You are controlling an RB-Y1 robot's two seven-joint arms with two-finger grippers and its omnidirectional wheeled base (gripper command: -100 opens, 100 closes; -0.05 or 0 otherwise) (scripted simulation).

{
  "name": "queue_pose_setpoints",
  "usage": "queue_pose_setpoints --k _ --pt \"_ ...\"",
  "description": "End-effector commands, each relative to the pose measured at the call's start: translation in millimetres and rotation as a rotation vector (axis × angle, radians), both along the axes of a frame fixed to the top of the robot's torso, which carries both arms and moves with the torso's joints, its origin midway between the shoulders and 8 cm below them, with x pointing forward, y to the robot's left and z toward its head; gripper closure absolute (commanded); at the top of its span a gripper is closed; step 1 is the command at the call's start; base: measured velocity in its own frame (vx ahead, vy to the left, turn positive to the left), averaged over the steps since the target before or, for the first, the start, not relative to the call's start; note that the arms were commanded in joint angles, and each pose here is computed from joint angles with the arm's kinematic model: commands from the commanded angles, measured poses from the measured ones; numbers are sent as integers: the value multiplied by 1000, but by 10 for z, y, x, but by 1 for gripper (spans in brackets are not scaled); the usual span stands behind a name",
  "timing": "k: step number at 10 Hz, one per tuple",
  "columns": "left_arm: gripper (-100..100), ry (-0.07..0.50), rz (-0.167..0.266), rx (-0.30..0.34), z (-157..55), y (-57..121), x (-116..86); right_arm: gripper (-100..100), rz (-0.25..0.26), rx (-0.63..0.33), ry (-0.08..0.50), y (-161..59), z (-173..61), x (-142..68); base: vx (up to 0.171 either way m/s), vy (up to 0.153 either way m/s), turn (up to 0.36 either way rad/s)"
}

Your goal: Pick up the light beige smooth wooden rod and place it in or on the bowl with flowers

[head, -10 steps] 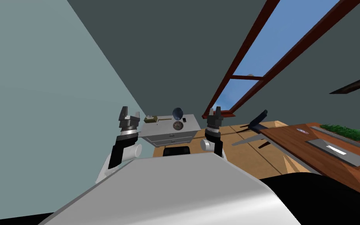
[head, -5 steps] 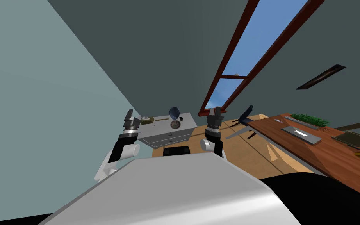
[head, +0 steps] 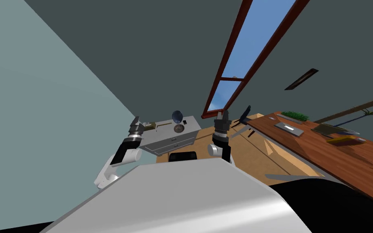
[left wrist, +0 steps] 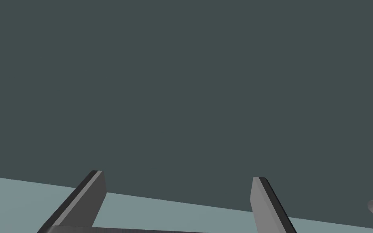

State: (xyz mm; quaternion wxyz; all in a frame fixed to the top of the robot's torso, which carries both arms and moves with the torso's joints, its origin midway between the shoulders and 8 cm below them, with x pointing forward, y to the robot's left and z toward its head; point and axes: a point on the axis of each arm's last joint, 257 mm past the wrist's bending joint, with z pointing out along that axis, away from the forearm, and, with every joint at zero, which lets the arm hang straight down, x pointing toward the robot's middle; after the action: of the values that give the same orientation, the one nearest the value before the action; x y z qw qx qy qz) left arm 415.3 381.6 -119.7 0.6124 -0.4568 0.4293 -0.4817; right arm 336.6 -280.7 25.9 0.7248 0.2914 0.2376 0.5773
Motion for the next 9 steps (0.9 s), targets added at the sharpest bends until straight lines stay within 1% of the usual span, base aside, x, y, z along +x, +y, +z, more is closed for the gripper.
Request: queue_pose_setpoints --k 1,2,3,4,5,6,7,8,9 --pt "-100 36 9 -4 -103 72 43 0 0 0 0 0 0 0 -28 7 -140" --pt "-100 95 28 -8 -286 246 86 0 0 0 0 0 0 0 -34 5 -281" --pt "-100 103 31 -10 -314 254 86 0 0 0 0 0 0 0 -25 10 -129" --pt "-100 165 55 -17 -511 451 113 0 0 0 0 -1 0 0 -26 3 -221" --pt "-100 170 56 -18 -525 454 113 0 0 0 0 0 0 0 -23 9 -129" --pt "-100 222 81 -24 -671 647 131 0 0 0 0 -1 0 0 -25 2 -274" --pt "-100 238 86 -28 -733 670 123 0 0 0 0 0 0 0 -22 7 -171" --pt "-100 285 112 -35 -853 869 130 0 0 0 0 -1 -1 0 -25 1 -307" --pt "-100 305 119 -40 -935 900 115 0 0 0 0 0 0 0 -20 9 -125"
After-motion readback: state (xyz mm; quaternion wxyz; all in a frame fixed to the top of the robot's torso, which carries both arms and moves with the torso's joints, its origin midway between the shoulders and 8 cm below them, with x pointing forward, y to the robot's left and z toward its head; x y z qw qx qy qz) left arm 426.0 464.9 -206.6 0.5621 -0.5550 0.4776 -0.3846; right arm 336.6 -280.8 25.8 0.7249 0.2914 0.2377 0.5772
